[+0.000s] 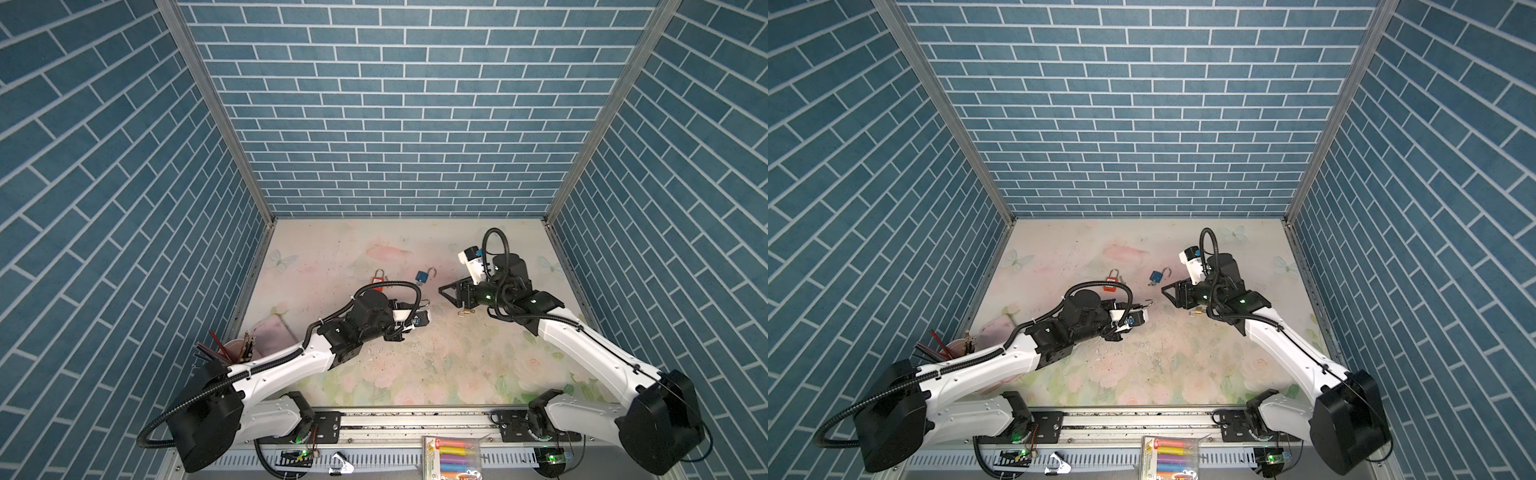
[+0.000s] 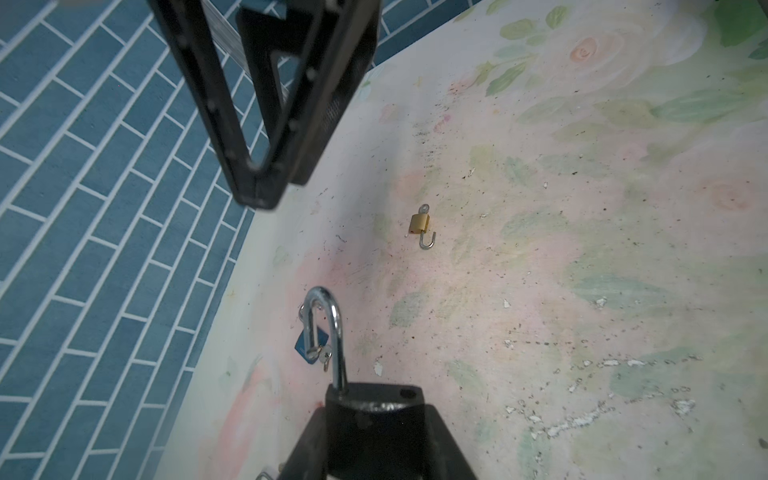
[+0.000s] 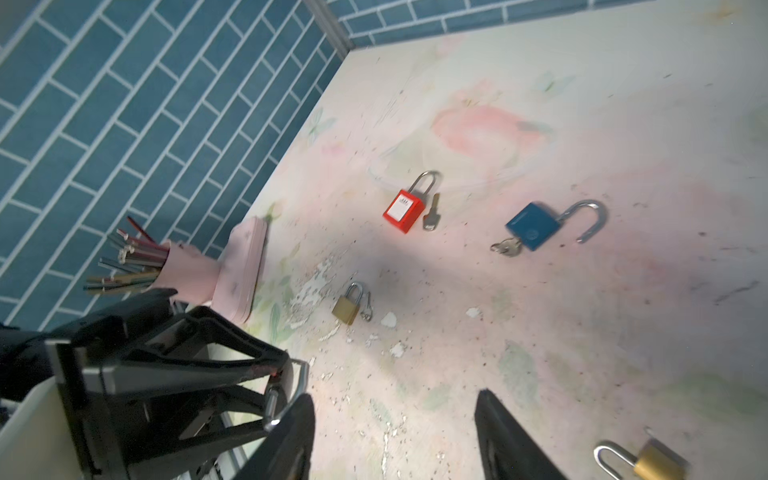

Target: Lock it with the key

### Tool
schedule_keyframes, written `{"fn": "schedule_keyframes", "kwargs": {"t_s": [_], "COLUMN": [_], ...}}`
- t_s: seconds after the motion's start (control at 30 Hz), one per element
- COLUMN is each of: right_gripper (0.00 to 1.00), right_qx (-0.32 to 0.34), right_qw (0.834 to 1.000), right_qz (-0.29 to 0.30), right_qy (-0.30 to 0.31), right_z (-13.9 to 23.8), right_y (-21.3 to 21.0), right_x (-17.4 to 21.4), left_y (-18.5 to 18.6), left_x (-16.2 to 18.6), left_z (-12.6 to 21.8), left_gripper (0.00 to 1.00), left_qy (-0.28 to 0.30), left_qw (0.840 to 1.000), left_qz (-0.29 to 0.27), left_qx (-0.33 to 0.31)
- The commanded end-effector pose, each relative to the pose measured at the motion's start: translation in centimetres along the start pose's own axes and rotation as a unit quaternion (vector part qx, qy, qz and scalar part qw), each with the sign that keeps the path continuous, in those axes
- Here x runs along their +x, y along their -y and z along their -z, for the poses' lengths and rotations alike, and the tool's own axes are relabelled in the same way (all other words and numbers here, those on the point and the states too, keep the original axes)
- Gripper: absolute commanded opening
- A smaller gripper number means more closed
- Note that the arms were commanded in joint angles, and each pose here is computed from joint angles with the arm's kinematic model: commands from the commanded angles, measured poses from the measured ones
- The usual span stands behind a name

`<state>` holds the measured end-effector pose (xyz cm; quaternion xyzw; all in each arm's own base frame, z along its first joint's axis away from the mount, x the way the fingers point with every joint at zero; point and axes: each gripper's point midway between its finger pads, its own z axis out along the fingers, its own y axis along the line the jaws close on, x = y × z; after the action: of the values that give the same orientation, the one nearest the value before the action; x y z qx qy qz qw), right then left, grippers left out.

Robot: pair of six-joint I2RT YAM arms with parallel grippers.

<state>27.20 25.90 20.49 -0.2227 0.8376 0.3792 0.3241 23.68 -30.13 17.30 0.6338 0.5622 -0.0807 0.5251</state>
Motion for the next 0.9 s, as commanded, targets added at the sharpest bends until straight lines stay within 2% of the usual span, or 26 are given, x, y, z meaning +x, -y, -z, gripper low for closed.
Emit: {"fn": "schedule_keyframes", "kwargs": {"t_s": [0.0,0.23,0.57,0.73,0.87], "right_gripper": [0.62,0.6,0.55,0.53,0.51], "right_qx": [-0.019,-0.027,-0.012,-0.002,0.02], "right_qw": [0.999,0.997,0.991,0.99,0.991], "right_qz": [0.035,0.057,0.048,0.033,0.027], "right_qy": [-0.021,-0.046,-0.123,-0.134,-0.13], "right_z": [-0.8,-2.8,-4.1,-4.0,-3.9], "right_y": [-1.2,-1.5,-0.8,-0.2,0.5], "right_x": [-0.2,-0.5,4.7,6.3,6.1], "left_y": [0.2,0.4,-0.1,-0.5,-0.5], "left_x": [-0.5,-0.6,-1.3,-1.2,-1.2], "left_z": [0.2,0.0,0.4,0.5,0.6], "left_gripper": [0.11,0.11,0.11,0.11,0.11], "left_qy": [0.012,0.01,0.024,0.02,0.019], "left_qw": [0.999,0.998,0.998,0.998,0.998], "left_qz": [-0.041,-0.055,-0.048,-0.048,-0.047], "left_qx": [-0.009,-0.014,-0.027,-0.037,-0.038]}}
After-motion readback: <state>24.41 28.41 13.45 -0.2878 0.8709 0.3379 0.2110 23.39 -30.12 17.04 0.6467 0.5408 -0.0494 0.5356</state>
